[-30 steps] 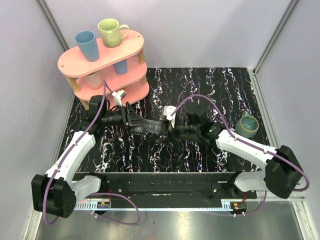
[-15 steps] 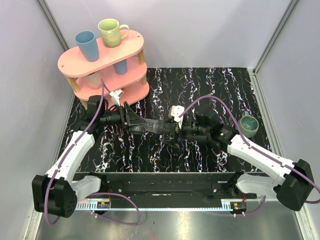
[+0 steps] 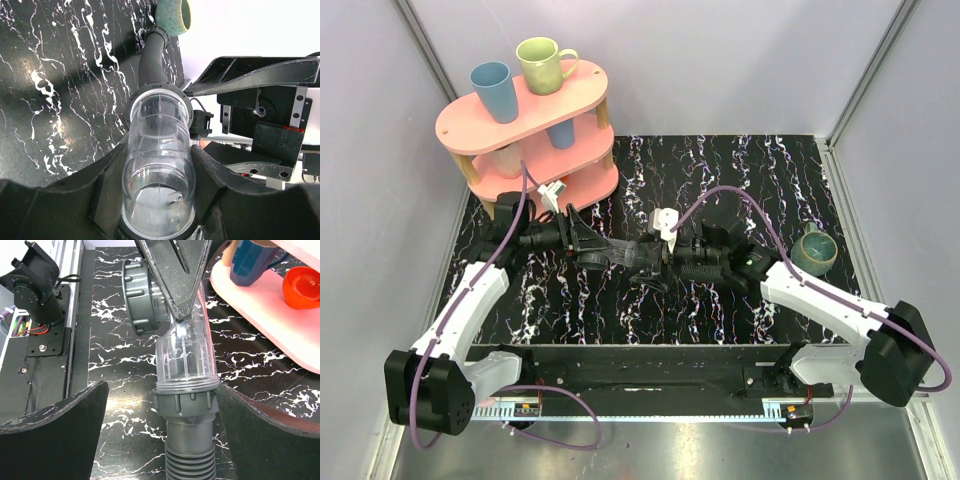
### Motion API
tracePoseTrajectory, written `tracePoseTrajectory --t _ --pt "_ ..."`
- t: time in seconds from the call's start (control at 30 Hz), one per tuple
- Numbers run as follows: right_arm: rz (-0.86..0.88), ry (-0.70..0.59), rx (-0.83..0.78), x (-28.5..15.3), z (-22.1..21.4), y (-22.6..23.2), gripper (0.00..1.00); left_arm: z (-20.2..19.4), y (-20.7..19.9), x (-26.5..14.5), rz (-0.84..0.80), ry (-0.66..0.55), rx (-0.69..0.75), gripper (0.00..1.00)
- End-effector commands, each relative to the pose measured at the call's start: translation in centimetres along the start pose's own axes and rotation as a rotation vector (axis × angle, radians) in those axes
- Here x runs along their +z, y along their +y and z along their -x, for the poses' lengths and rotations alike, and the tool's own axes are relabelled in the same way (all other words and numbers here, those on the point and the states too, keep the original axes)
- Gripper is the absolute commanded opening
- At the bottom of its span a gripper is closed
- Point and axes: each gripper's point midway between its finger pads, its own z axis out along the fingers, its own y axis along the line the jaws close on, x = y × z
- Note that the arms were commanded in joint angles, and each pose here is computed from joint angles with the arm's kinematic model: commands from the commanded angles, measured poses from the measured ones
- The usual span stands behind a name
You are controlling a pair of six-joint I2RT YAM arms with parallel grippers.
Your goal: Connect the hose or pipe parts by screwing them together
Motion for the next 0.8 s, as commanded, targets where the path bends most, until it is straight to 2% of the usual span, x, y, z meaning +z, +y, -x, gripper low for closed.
tracePoseTrajectory --t 0.0,0.53,0.77 --pt "0.036 -0.009 0.013 0.9 0.1 0.4 1.0 0.7 -2.9 -0.8 -0.084 -0.027 0.086 0.0" --pt "0.144 0.023 0.117 3.2 -3.4 1.6 0.98 1.3 -3.0 -0.6 -0.087 -0.035 0.088 0.0" --pt "0.055 0.061 0.083 2.3 -3.5 0.4 0.99 1.4 -2.7 -0.5 -0.07 -0.04 0.095 0.0"
